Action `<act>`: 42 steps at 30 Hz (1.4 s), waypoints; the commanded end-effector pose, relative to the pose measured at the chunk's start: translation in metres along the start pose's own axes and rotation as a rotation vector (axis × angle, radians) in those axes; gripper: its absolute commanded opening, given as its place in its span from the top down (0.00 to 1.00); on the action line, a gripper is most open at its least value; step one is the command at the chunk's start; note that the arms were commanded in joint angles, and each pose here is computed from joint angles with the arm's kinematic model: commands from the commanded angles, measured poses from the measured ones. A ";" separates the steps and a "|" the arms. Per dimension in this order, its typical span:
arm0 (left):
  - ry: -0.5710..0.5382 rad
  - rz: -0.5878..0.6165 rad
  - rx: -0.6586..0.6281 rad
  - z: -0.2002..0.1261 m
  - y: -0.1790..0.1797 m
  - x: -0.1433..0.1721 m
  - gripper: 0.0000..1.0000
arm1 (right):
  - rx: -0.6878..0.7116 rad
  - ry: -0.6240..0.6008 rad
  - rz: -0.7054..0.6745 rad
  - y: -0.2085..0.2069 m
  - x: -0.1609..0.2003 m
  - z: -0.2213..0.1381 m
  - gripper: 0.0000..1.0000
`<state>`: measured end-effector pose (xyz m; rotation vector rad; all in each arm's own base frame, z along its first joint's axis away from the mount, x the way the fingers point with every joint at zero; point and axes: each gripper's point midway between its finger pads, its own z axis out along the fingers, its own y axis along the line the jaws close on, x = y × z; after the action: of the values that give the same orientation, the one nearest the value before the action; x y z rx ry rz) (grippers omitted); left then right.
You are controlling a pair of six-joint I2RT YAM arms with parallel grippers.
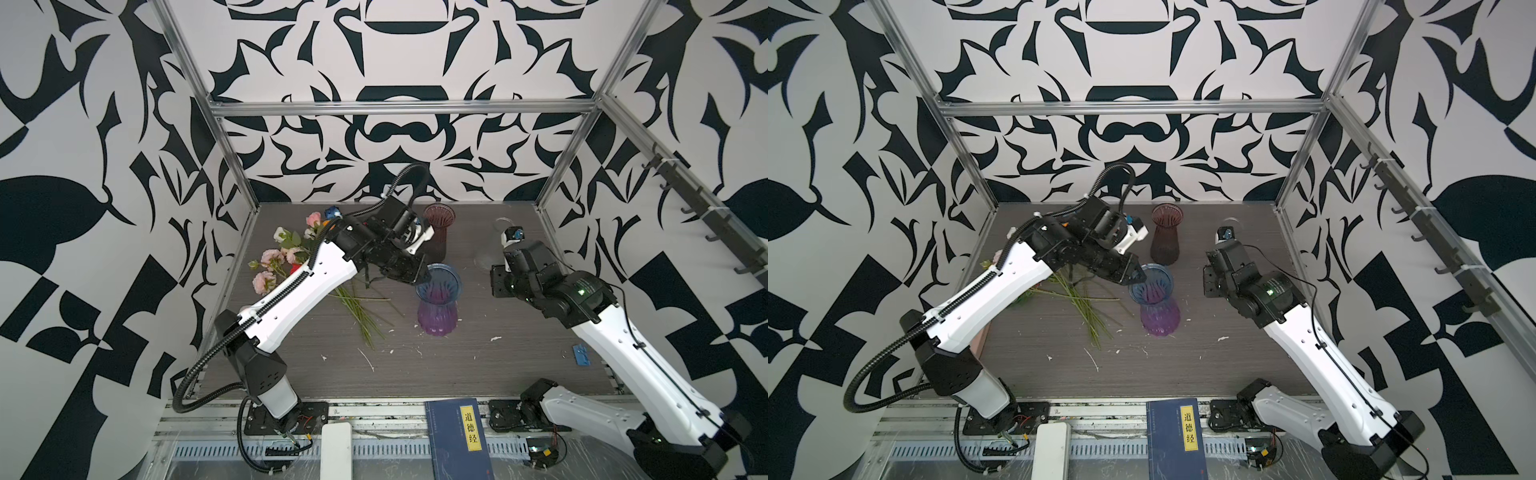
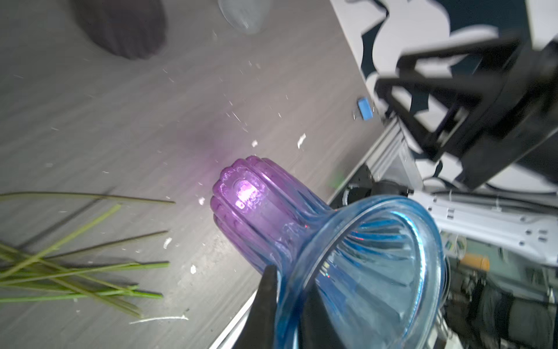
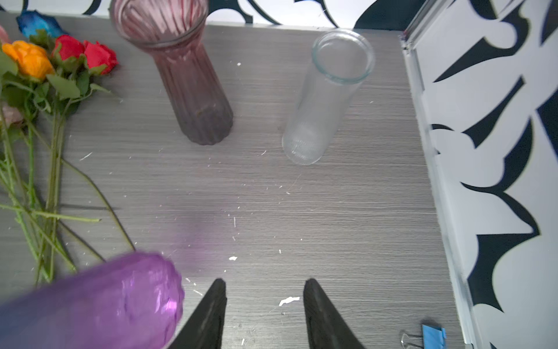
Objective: Arrange flowers in a vase
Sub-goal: Place the vase at the bottom-center of the table.
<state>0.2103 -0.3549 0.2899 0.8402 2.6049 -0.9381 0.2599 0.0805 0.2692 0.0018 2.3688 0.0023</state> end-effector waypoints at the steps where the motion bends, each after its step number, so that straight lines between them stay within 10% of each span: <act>1: 0.005 0.085 0.011 -0.001 -0.027 -0.003 1.00 | 0.049 -0.042 0.024 -0.016 -0.010 -0.016 0.54; 7: 0.129 0.134 -0.048 0.019 -0.027 0.016 1.00 | 0.049 -0.042 0.044 -0.020 -0.007 -0.018 0.54; 26: 0.057 0.132 0.009 0.060 -0.013 0.019 1.00 | -0.019 -0.011 0.050 -0.005 -0.002 -0.012 0.54; 29: 0.065 0.133 0.008 0.061 -0.014 0.018 0.92 | -0.020 -0.008 0.048 -0.005 -0.001 -0.012 0.54; 34: 0.045 0.144 -0.003 0.052 -0.016 0.013 0.46 | -0.021 -0.010 0.044 -0.006 -0.002 -0.012 0.54; 42: -0.020 0.149 -0.063 0.017 -0.008 0.006 0.38 | -0.054 0.001 0.040 0.002 -0.004 -0.013 0.54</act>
<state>0.2009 -0.3900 0.2535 1.0240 2.5339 -0.8373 0.2502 0.0775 0.2682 0.0233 2.3991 0.0451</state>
